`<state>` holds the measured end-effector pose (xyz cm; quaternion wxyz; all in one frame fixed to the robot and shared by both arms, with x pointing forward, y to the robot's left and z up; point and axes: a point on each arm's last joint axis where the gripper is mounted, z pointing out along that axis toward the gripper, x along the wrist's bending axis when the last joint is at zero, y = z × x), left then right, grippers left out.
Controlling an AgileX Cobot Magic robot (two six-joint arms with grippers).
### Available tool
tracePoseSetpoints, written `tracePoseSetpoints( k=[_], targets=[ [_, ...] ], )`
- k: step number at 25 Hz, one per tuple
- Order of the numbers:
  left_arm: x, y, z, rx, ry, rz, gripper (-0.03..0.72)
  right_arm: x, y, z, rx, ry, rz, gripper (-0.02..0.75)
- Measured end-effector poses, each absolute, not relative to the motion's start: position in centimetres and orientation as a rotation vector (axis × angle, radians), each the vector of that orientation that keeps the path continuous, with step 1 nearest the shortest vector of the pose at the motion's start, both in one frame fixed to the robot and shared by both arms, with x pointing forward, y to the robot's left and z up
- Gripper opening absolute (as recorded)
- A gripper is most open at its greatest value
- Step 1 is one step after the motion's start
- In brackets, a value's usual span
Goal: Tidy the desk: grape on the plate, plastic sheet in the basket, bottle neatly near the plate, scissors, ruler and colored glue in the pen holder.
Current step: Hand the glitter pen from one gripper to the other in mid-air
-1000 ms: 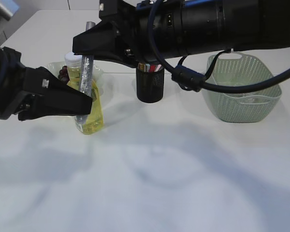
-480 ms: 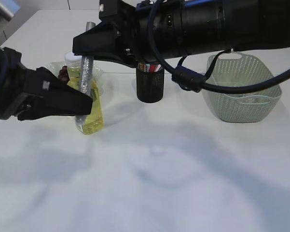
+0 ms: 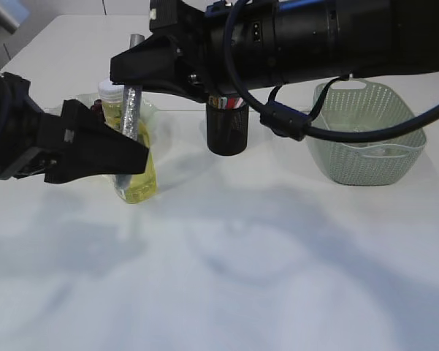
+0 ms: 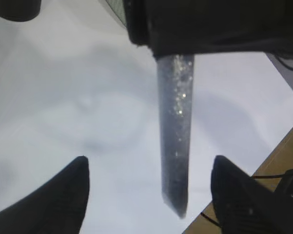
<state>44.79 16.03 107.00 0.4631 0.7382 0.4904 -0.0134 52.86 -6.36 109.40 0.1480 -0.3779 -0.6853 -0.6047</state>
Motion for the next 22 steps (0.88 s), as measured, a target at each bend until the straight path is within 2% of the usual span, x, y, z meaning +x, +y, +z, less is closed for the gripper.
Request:
tracePoseSetpoints(
  k=[7, 14, 22],
  targets=[
    [44.3, 16.2, 106.4, 1.936, 1.157, -0.025, 0.550, 53.6, -6.8, 109.1, -1.155, -2.037, -1.781, 0.126],
    [44.0, 16.5, 106.0, 2.024, 1.128, -0.016, 0.540, 55.7, -9.2, 108.9, -1.282, -2.088, -1.844, 0.126],
    [46.2, 17.4, 102.8, 2.074, 1.349, -0.050, 0.519, 58.6, -13.9, 108.9, -1.433, -2.198, -1.947, 0.126]
  ],
)
